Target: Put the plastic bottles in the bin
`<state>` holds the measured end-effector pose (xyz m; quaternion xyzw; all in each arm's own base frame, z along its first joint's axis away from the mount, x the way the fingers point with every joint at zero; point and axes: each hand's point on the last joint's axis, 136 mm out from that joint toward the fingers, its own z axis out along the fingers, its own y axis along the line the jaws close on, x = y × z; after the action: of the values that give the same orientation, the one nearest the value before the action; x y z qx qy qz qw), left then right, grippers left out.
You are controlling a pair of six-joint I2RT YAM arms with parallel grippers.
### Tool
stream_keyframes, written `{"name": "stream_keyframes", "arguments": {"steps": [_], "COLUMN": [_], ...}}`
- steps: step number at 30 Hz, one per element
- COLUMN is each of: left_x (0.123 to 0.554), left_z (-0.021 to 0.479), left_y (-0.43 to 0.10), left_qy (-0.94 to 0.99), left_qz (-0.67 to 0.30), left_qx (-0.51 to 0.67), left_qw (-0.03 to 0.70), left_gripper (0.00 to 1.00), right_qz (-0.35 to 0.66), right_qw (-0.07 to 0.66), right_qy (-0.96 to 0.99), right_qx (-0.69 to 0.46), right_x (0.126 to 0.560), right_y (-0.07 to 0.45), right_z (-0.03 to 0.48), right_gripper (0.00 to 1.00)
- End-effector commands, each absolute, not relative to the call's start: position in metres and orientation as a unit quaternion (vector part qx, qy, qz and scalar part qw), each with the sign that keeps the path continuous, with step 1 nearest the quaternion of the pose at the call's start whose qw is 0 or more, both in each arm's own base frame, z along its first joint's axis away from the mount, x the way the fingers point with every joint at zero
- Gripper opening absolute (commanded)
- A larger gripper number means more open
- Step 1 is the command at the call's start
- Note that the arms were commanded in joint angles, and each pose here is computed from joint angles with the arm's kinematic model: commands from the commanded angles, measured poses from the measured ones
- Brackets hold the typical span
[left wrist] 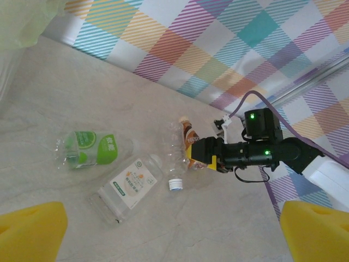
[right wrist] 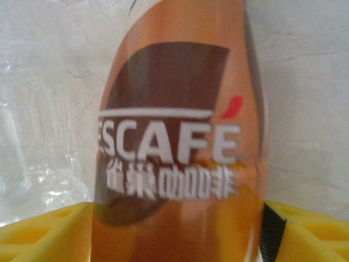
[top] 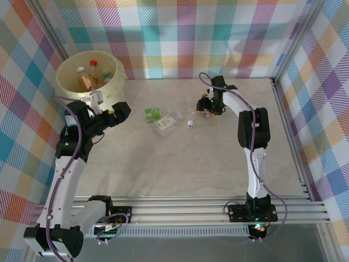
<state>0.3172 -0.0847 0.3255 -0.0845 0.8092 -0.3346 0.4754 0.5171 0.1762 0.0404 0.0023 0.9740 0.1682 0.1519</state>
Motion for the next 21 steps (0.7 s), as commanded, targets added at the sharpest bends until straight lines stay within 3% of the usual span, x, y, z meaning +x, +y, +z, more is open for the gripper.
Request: {"name": "stream_keyframes", "arguments": {"steps": [1,12,21], "left_x": [0.318,0.323,0.325], "left_z": [0.322,0.315,0.311], "left_y": [-0.085,-0.085,-0.087], "left_qy": [0.809,0.813,0.814], "left_qz": [-0.335,-0.333,-0.339], "left_qx": [-0.087,-0.088,-0.089], "left_qw": [0.475,0.469,0.463], "left_gripper": [1.00,1.00,1.00], "right_qz": [0.158,0.150,0.158], "right_qw": [0.133,0.158,0.190], "right_qy": [0.978,0.976,0.969], "right_qx": [0.007,0.012,0.007], "right_x": [0.515,0.512,0.512], "right_y": [0.180,0.175,0.175], "right_z": [0.031,0.036,0.062], "right_gripper": [0.75,0.56,0.50]}}
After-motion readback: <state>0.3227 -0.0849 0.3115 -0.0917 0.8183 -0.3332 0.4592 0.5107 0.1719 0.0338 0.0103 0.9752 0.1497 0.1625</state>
